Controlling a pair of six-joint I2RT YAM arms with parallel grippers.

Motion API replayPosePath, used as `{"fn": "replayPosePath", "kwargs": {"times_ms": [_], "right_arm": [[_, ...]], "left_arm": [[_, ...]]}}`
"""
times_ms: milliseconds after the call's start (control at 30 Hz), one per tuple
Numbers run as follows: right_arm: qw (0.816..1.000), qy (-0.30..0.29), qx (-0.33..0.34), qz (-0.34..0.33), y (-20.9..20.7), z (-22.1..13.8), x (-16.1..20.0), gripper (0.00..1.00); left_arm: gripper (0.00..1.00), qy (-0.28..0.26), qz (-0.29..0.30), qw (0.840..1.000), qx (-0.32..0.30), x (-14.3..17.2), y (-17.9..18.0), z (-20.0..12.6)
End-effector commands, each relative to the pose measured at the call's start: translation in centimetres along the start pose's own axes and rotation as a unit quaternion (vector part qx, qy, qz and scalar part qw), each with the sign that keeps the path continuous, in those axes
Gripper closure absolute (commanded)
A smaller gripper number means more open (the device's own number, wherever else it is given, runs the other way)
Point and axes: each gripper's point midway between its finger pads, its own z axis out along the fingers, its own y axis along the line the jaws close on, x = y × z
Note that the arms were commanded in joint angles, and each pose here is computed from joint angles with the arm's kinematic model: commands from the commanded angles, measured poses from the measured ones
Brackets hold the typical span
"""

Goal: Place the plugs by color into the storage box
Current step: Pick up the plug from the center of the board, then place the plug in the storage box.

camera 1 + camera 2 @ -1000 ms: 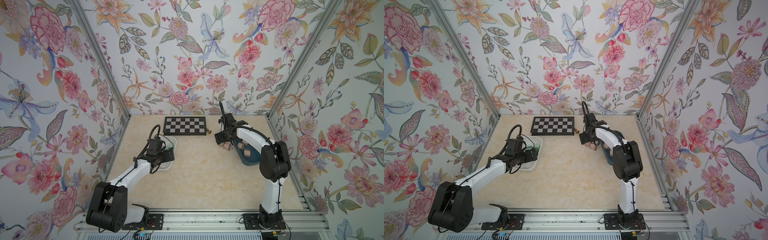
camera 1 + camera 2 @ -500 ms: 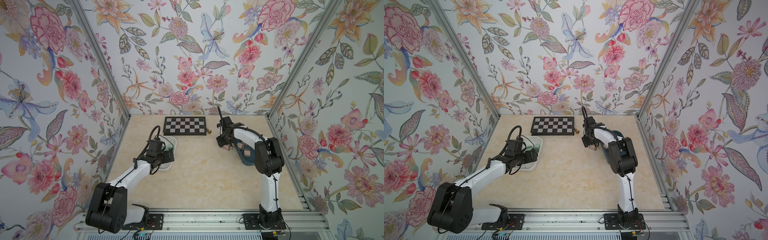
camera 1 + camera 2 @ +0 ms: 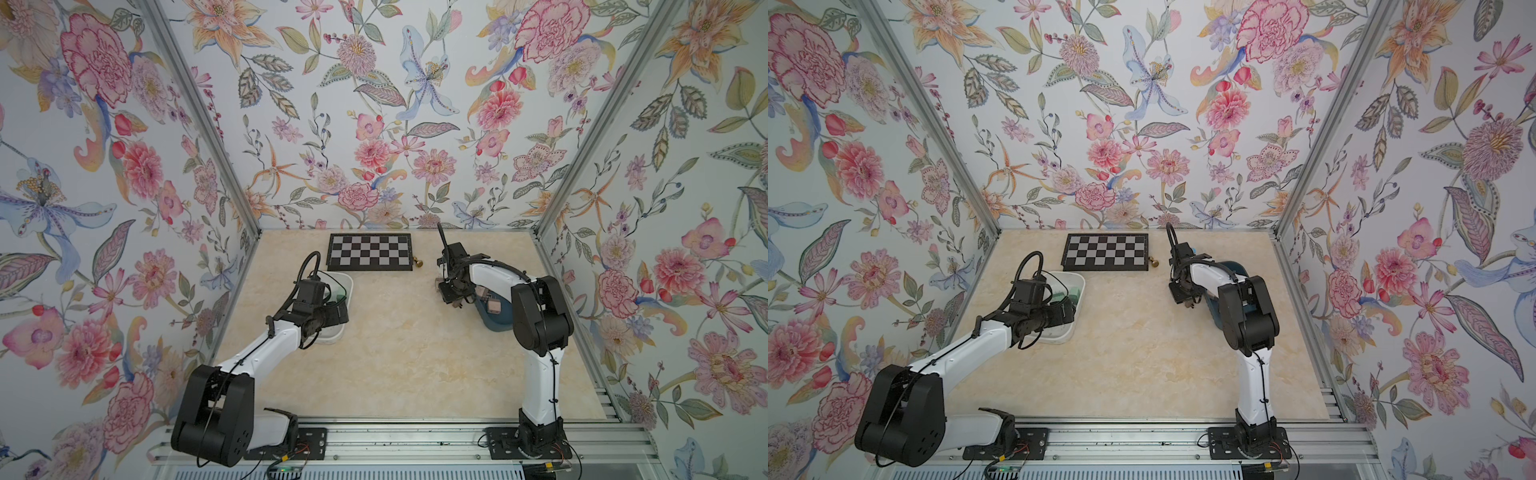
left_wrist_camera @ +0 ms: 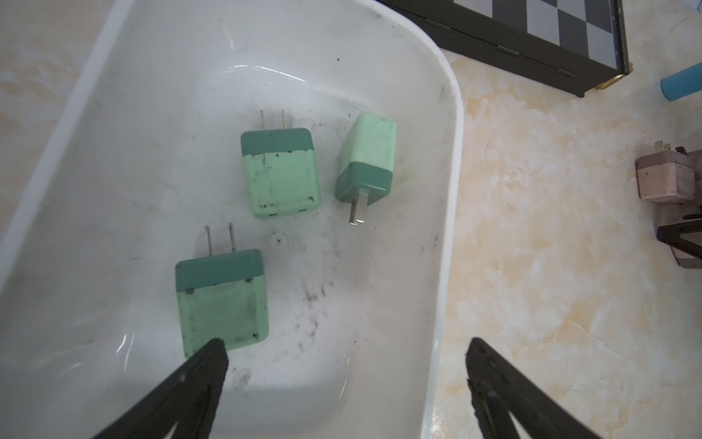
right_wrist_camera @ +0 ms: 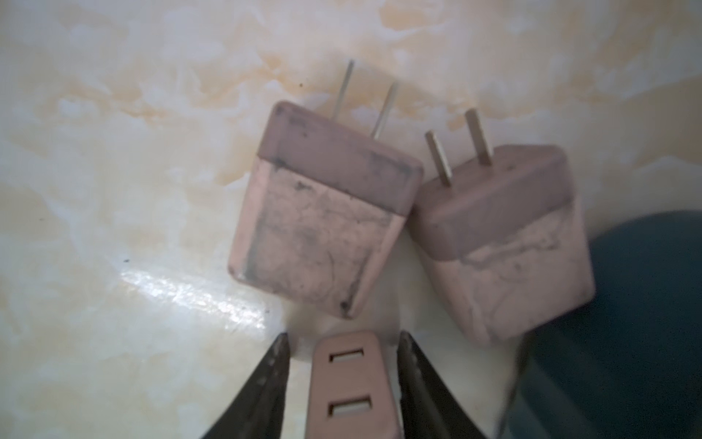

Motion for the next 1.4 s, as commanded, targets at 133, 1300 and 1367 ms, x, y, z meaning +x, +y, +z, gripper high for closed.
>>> {"fn": "replayPosePath", "kwargs": {"times_ms": [133, 1300, 1367], "right_arm": [[0.999, -0.02, -0.02, 0.014, 0.2, -2.8, 0.3, 0.68], [0.974, -0.08, 0.058, 0.205, -11.7, -8.8, 0.3, 0.38], [0.981, -0.102, 0.037, 0.161, -8.4, -9.9, -1.6, 0.29]], "left_arm": [[0.01, -0.005, -0.008, 1.0, 0.002, -0.1, 0.2, -0.2], [0.0, -0.009, -0.011, 1.0, 0.002, -0.4, 0.0, 0.0], [0.01, -0.012, -0.012, 1.0, 0.004, -0.6, -0.1, 0.0]]}}
